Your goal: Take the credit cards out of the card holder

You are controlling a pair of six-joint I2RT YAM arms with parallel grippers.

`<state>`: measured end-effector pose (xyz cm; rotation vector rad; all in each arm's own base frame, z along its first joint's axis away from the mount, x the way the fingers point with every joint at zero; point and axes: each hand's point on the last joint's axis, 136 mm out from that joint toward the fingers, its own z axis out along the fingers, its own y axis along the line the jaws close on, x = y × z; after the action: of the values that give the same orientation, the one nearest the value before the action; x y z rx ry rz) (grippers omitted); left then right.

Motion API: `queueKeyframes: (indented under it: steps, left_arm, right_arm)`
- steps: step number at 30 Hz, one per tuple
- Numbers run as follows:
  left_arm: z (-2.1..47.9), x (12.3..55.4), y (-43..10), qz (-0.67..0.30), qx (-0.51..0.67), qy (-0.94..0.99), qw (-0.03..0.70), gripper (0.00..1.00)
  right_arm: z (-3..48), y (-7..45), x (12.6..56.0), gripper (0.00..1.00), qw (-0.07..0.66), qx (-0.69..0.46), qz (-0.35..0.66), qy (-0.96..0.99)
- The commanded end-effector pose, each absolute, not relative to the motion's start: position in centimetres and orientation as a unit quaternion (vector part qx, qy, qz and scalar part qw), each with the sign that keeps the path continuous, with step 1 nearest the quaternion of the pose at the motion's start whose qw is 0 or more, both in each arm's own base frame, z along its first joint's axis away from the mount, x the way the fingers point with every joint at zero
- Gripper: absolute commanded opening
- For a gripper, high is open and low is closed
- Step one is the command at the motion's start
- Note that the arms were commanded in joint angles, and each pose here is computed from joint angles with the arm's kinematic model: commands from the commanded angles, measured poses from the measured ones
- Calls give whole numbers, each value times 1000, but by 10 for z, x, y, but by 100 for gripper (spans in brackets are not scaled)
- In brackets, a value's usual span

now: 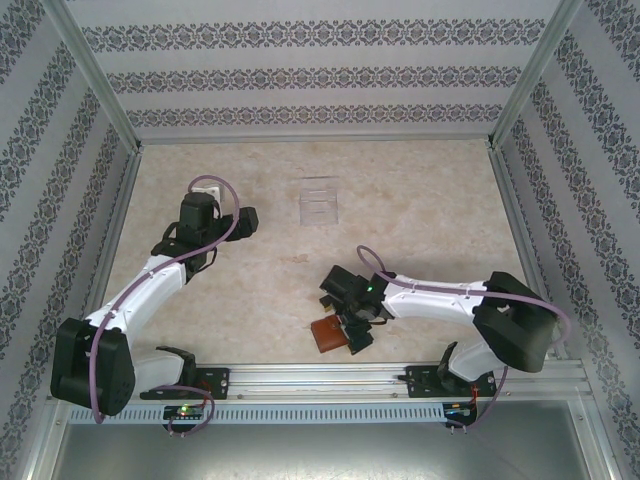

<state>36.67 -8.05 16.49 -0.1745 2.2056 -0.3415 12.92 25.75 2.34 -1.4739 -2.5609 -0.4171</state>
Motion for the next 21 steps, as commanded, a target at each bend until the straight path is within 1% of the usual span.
queueKeyframes:
  steps: [1, 7, 14, 17, 21]
  left_arm:
    - [170, 364, -84, -138, -56, 882, 447, 100]
    - [168, 363, -82, -133, -57, 884, 445, 100]
    - [168, 361, -81, -130, -58, 884, 446, 100]
    - [167, 362, -80, -127, -58, 884, 446, 100]
    - [167, 362, -80, -126, -57, 884, 446, 100]
  right_arm:
    - [16, 255, 121, 98, 104, -618, -109, -771]
    - [9, 253, 115, 97, 111, -615, -89, -776]
    - [7, 249, 115, 85, 109, -609, -74, -782]
    - [11, 250, 122, 81, 104, -598, -80, -790]
    - [25, 248, 145, 80, 87, -540, -71, -834]
